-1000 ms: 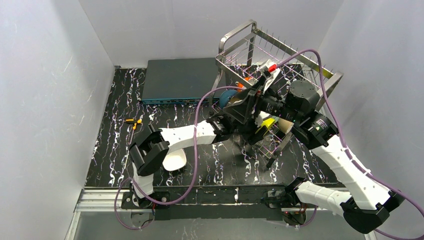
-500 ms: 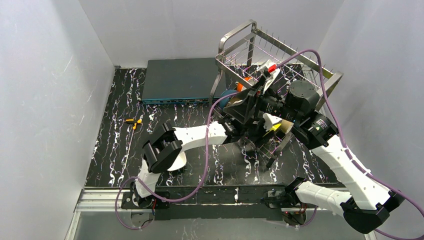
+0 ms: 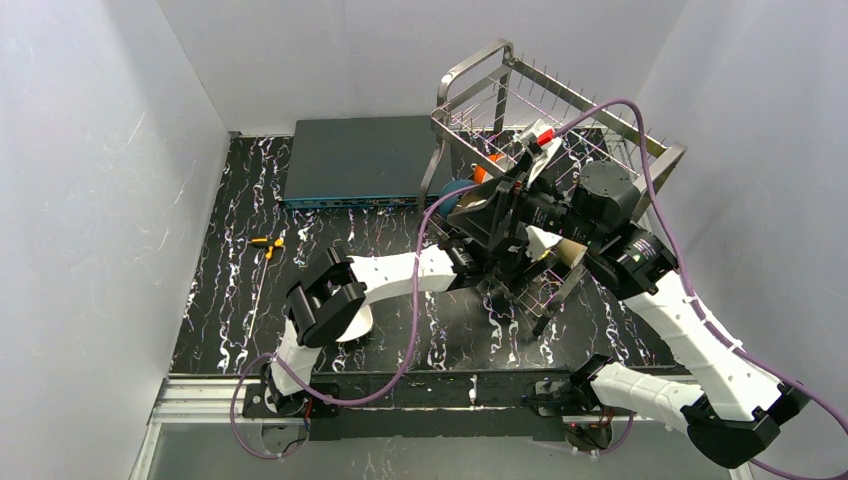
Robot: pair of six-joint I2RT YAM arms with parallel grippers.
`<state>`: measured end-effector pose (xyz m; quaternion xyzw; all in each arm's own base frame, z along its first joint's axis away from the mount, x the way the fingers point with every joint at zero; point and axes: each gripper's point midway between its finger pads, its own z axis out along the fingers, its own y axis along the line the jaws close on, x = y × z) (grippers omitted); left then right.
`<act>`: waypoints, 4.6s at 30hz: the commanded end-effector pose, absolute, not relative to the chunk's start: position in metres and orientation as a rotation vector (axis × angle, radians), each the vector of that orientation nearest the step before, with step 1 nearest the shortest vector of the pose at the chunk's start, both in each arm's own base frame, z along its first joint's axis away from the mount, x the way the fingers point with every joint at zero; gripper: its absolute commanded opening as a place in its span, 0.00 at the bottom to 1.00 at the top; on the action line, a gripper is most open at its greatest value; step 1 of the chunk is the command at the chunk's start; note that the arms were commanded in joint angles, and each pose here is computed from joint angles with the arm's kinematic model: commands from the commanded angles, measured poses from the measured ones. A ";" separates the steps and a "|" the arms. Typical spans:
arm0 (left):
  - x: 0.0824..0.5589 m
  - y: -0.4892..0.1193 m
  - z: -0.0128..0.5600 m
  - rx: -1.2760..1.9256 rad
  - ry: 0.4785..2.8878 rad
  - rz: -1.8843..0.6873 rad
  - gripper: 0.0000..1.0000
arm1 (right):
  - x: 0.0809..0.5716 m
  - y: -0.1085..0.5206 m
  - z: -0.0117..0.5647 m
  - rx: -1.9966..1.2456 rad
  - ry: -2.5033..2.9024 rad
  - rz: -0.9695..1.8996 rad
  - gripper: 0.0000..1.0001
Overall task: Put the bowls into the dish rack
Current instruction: Place the bowl in the dish rack, then pick up the bowl from the center of the board.
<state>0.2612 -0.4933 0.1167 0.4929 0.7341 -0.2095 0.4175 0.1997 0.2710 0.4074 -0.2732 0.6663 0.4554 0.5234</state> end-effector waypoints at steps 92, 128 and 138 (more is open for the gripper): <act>0.213 -0.243 0.103 0.266 2.503 -0.222 0.98 | 0.197 0.281 0.415 -0.578 1.543 1.221 0.99; 0.138 -0.062 0.050 -0.733 2.464 0.039 0.61 | 0.198 0.284 0.391 -0.559 1.617 1.244 0.99; 0.149 -0.087 0.037 -0.725 2.501 -0.185 0.57 | 0.201 0.287 0.384 -0.560 1.638 1.242 0.99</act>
